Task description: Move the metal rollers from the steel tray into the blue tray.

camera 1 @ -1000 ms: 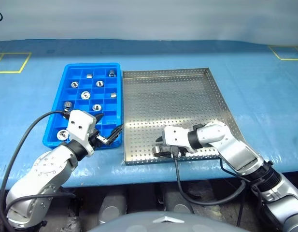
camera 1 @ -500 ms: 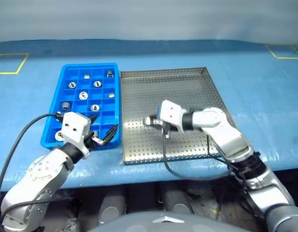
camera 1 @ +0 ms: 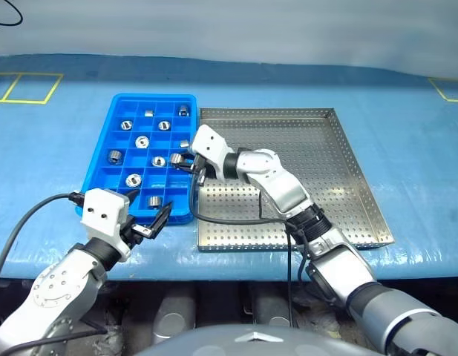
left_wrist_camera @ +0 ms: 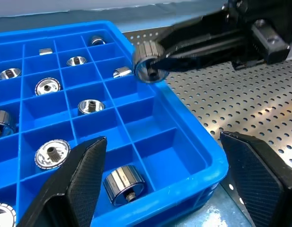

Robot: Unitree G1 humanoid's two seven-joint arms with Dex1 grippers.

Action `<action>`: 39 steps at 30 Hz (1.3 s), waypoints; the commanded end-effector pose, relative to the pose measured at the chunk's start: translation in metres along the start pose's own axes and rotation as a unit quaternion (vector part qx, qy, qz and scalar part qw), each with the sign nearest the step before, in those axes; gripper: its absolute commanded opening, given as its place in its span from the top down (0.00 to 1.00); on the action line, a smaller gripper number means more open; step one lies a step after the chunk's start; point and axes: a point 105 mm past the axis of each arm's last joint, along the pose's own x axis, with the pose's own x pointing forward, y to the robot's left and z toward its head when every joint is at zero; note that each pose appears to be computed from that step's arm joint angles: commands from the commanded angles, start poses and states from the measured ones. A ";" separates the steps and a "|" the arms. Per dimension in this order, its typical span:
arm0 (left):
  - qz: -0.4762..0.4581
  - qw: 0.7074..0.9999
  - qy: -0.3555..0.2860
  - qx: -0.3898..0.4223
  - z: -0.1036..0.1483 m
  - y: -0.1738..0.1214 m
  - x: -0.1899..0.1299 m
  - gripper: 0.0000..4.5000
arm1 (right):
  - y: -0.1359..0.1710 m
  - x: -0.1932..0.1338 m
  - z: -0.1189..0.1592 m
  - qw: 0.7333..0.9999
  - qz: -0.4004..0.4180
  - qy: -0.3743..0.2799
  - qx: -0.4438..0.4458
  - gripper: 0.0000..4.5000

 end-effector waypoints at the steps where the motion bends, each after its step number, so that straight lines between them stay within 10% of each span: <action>1: -0.007 1.000 -0.023 0.012 0.012 -0.008 -0.003 0.07 | -0.001 0.002 0.005 1.000 0.004 -0.014 -0.011 0.81; 12: -0.007 1.000 -0.025 0.013 0.013 -0.009 -0.001 0.07 | 0.002 0.011 -0.017 0.999 0.027 0.024 0.006 0.81; 16: -0.010 1.000 -0.026 0.013 0.014 -0.009 0.000 0.07 | -0.004 0.008 -0.004 1.000 0.007 -0.005 -0.014 0.56; 26: -0.076 0.994 -0.078 0.023 0.039 -0.020 0.026 0.07 | -0.044 -0.059 0.036 0.986 -0.143 -0.085 -0.014 0.56; 39: -0.164 0.981 -0.089 0.057 0.041 -0.037 0.081 0.07 | -0.053 -0.181 -0.055 0.953 -0.287 0.099 0.008 0.56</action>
